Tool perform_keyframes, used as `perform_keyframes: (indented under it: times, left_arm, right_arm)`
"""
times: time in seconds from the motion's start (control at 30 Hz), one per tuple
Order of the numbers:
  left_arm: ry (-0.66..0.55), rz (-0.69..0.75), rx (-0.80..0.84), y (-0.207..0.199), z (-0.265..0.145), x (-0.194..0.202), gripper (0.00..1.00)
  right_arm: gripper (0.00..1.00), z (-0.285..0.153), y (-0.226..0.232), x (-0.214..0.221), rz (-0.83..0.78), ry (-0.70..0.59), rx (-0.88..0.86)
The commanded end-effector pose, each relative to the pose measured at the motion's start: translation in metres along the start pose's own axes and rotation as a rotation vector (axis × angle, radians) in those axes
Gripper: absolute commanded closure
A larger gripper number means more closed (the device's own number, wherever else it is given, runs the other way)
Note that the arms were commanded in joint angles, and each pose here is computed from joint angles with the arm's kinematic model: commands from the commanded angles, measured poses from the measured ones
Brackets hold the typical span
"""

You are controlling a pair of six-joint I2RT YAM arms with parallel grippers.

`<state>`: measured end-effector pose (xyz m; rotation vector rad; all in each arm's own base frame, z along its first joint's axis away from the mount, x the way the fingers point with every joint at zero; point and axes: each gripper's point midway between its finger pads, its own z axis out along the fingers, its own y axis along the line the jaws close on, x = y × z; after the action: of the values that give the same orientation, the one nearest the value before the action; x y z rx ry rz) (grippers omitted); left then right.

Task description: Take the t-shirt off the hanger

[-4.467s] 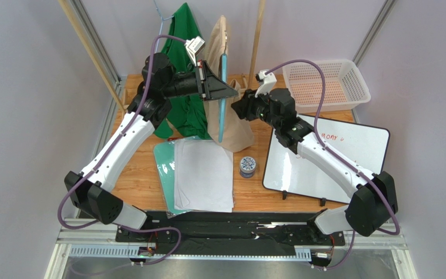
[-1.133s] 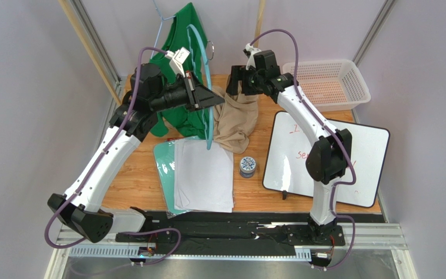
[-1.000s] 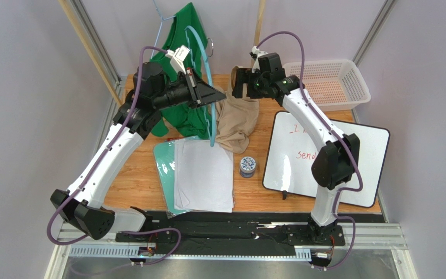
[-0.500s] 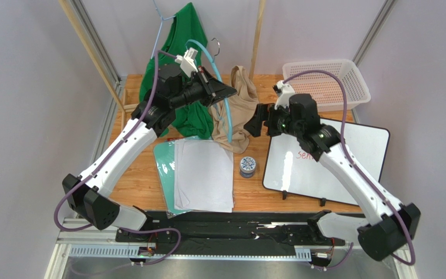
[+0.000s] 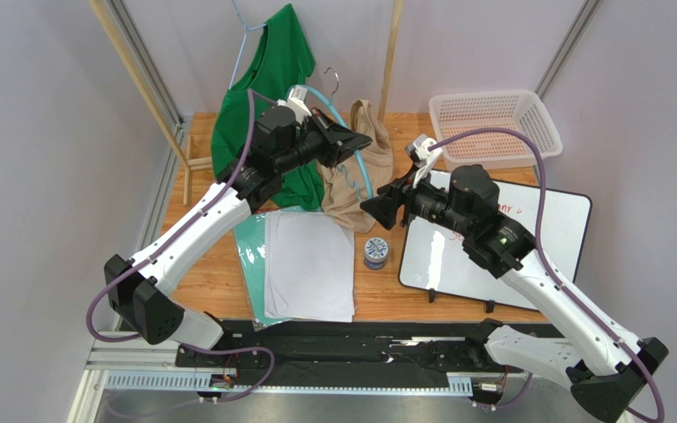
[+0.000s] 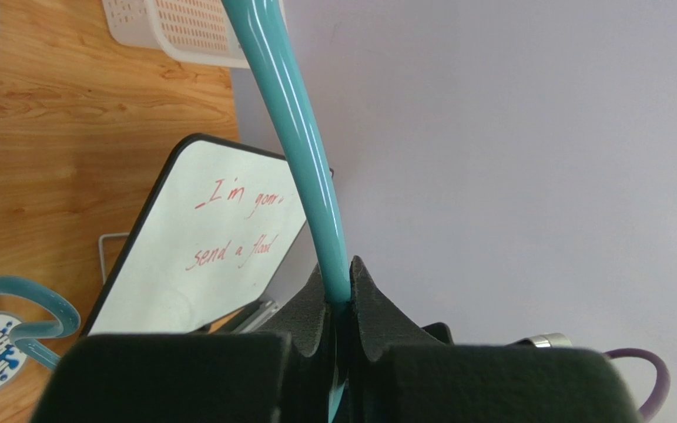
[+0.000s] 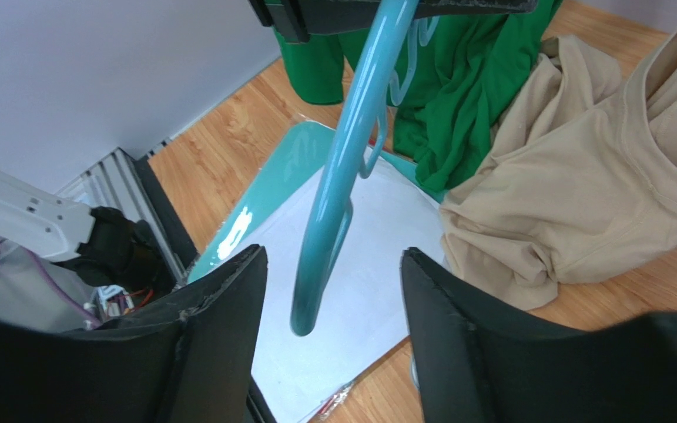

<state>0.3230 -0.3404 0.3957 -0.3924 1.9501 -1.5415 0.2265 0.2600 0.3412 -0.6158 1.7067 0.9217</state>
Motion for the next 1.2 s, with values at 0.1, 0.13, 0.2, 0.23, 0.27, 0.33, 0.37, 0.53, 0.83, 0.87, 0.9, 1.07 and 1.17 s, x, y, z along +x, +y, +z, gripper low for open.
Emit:
perform_keyframes:
  times: [0.1, 0.13, 0.2, 0.23, 0.27, 0.33, 0.37, 0.53, 0.83, 0.87, 0.9, 1.07, 1.17]
  left_arm:
    - [-0.039, -0.035, 0.134, -0.038, -0.017, -0.003, 1.00]
    - [-0.039, -0.037, 0.134, -0.038, -0.017, -0.003, 1.00]
    - [-0.031, -0.047, 0.136, -0.039, -0.017, -0.001, 1.00]
    - [-0.026, -0.055, 0.139, -0.040, -0.017, 0.001, 1.00]
    - [-0.022, -0.060, 0.144, -0.041, -0.017, 0.002, 1.00]
    - [-0.012, -0.073, 0.147, -0.040, -0.016, 0.004, 1.00]
    - [-0.008, -0.079, 0.149, -0.040, -0.016, 0.006, 1.00]
    - [0.007, -0.073, 0.171, -0.043, -0.015, 0.013, 1.00]
    - [0.060, 0.079, 0.366, -0.062, -0.029, 0.030, 0.41]
    - [0.068, 0.092, 0.371, -0.063, -0.030, 0.032, 0.34]
    - [0.073, 0.113, 0.369, -0.060, -0.030, 0.033, 0.26]
    - [0.065, 0.163, 0.316, -0.044, -0.037, 0.036, 0.22]
    - [0.047, 0.228, 0.287, -0.035, -0.049, 0.037, 0.22]
  right_arm:
    - [0.52, 0.022, -0.011, -0.007, -0.084, -0.035, 0.078]
    - [0.52, 0.023, -0.011, -0.011, -0.090, -0.050, 0.086]
    - [0.52, 0.026, -0.013, -0.014, -0.096, -0.057, 0.122]
    - [0.52, 0.026, -0.014, -0.015, -0.096, -0.057, 0.135]
    - [0.53, 0.026, -0.015, -0.015, -0.096, -0.059, 0.145]
    - [0.52, 0.027, -0.019, -0.013, -0.090, -0.061, 0.181]
    - [0.53, 0.027, -0.025, -0.014, -0.087, -0.066, 0.216]
    - [0.66, 0.027, -0.035, -0.012, -0.064, -0.089, 0.273]
    - [1.00, 0.023, -0.044, -0.009, 0.029, -0.135, 0.335]
    - [1.00, 0.020, -0.047, -0.008, 0.034, -0.143, 0.353]
    - [1.00, 0.019, -0.047, -0.008, 0.042, -0.147, 0.358]
    - [1.00, 0.012, -0.057, -0.007, 0.061, -0.176, 0.415]
    - [1.00, 0.008, -0.061, -0.010, 0.093, -0.206, 0.441]
